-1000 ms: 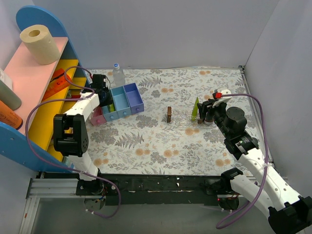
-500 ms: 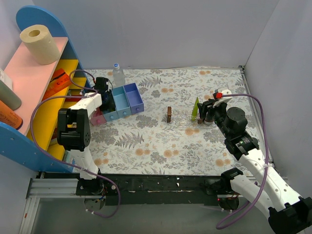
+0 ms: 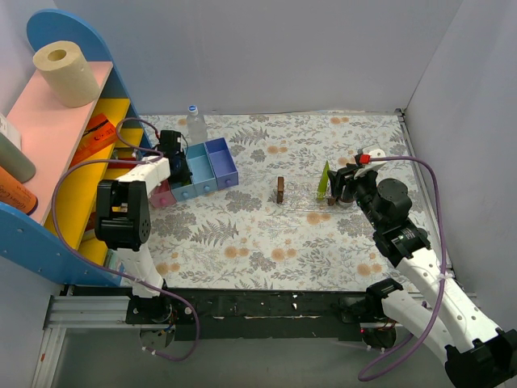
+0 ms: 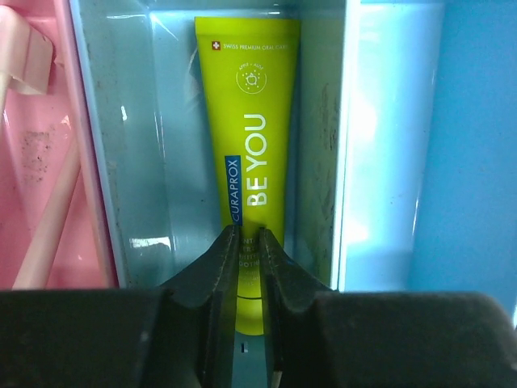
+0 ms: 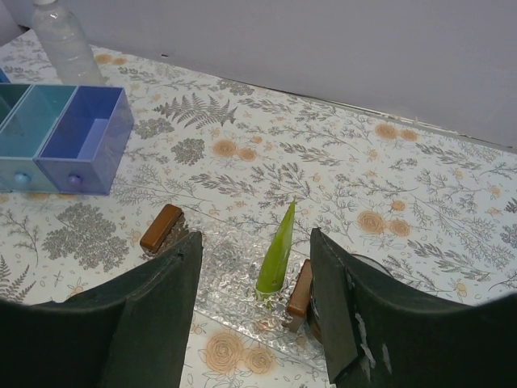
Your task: Prepare toiletry sets of a toothbrush and toothpaste on the tray
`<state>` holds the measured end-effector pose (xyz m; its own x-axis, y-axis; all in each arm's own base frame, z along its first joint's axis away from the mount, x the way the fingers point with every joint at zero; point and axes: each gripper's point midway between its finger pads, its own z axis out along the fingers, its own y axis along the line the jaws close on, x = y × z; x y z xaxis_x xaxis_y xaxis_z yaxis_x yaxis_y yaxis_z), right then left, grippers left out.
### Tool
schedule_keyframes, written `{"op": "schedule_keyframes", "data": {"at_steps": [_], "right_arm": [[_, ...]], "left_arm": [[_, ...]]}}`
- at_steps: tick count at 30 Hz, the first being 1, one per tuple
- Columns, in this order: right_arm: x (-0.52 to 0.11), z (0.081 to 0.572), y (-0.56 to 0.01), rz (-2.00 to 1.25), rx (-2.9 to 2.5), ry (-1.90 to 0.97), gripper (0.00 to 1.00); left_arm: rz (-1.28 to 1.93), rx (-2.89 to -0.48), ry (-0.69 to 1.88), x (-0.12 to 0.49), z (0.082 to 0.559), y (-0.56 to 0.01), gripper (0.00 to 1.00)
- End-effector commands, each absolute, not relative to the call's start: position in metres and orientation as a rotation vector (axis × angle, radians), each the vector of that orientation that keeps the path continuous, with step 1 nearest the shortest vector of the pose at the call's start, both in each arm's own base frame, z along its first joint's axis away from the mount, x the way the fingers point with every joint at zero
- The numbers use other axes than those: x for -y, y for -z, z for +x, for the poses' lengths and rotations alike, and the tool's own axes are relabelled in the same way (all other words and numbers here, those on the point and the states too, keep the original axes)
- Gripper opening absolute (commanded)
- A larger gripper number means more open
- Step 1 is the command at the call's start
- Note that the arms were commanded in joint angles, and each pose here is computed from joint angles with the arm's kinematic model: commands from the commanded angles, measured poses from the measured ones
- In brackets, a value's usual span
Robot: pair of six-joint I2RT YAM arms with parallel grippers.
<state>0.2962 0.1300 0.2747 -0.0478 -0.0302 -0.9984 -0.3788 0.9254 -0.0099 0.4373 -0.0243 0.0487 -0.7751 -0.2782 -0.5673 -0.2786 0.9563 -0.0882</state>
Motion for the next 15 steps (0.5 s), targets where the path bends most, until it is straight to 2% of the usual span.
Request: {"op": "schedule_keyframes", "data": {"at_steps": [1, 5, 15], "right_arm": [[-0.130, 0.295, -0.287, -0.295, -1.567, -0.313, 0.63], [-0.131, 0.294, -0.287, -0.294, -1.565, -0.329, 0.63], [-0.131, 0.292, -0.288, -0.291, -1.567, -0.332, 0.63]], "left_arm": [[-0.390, -2.484, -0.018, 0.019, 0.428, -0.063, 0.07], [-0.386, -2.436, -0.007, 0.019, 0.430, -0.083, 0.00], [-0.371, -2.284, 0.025, 0.018, 0.434, -0.140, 0.00]]}}
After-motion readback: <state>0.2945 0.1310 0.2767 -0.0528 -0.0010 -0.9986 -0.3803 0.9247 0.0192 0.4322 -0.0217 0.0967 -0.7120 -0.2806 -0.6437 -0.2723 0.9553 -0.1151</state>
